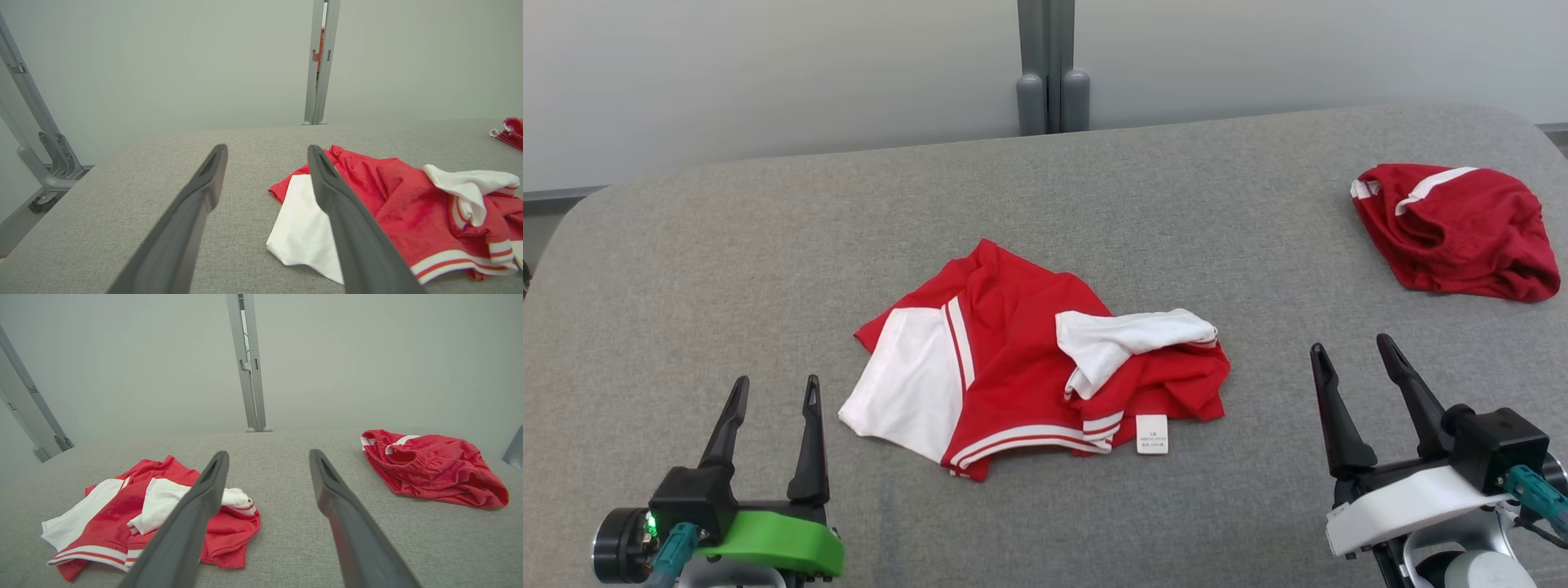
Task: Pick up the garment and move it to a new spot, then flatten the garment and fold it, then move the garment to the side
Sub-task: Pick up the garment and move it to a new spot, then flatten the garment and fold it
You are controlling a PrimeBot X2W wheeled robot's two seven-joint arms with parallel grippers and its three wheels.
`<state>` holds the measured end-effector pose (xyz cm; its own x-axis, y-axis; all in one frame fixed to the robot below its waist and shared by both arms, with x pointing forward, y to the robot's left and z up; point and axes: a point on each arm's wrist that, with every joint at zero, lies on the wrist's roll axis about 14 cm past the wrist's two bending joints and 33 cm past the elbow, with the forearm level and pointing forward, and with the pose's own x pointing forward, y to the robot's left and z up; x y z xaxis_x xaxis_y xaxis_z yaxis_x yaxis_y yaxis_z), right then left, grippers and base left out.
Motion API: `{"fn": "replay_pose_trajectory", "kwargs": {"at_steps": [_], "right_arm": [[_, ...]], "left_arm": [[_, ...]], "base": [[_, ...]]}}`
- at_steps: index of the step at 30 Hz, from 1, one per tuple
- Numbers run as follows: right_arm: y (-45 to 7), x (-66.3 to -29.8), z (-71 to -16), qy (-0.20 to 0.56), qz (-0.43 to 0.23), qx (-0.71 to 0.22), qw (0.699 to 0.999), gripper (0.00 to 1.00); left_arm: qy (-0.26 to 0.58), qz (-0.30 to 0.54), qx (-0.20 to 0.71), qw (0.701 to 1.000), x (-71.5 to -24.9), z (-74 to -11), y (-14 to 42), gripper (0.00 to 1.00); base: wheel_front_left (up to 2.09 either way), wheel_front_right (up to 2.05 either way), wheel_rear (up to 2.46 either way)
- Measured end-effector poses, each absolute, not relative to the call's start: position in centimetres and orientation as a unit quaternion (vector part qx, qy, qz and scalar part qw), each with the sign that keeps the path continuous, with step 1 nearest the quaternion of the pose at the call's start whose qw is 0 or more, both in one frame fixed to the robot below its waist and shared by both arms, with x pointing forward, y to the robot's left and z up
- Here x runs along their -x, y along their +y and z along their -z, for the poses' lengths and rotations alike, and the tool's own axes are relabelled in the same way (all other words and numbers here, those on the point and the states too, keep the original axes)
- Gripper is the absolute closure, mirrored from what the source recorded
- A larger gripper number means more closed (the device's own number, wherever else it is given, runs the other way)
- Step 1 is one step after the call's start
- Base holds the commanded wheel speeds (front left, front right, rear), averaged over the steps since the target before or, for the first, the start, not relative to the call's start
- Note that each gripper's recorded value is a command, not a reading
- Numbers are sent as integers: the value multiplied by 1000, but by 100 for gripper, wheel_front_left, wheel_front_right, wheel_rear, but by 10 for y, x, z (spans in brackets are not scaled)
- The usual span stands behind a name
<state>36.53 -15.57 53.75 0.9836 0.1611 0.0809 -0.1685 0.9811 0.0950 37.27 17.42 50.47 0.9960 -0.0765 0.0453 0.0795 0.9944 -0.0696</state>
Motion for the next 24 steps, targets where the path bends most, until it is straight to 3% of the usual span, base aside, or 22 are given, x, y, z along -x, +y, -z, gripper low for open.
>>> {"fn": "replay_pose_trajectory", "kwargs": {"at_steps": [18, 24], "right_arm": [[-154, -370, -535, -34, -84, -55, 994, 0], [-155, -383, -534, -34, -83, -55, 994, 0]], "left_arm": [[-17, 40, 39, 998, -376, -502, 172, 0], [-39, 102, 34, 993, -399, -520, 135, 0]], "base": [[0, 0, 0], [0, 0, 0]]}}
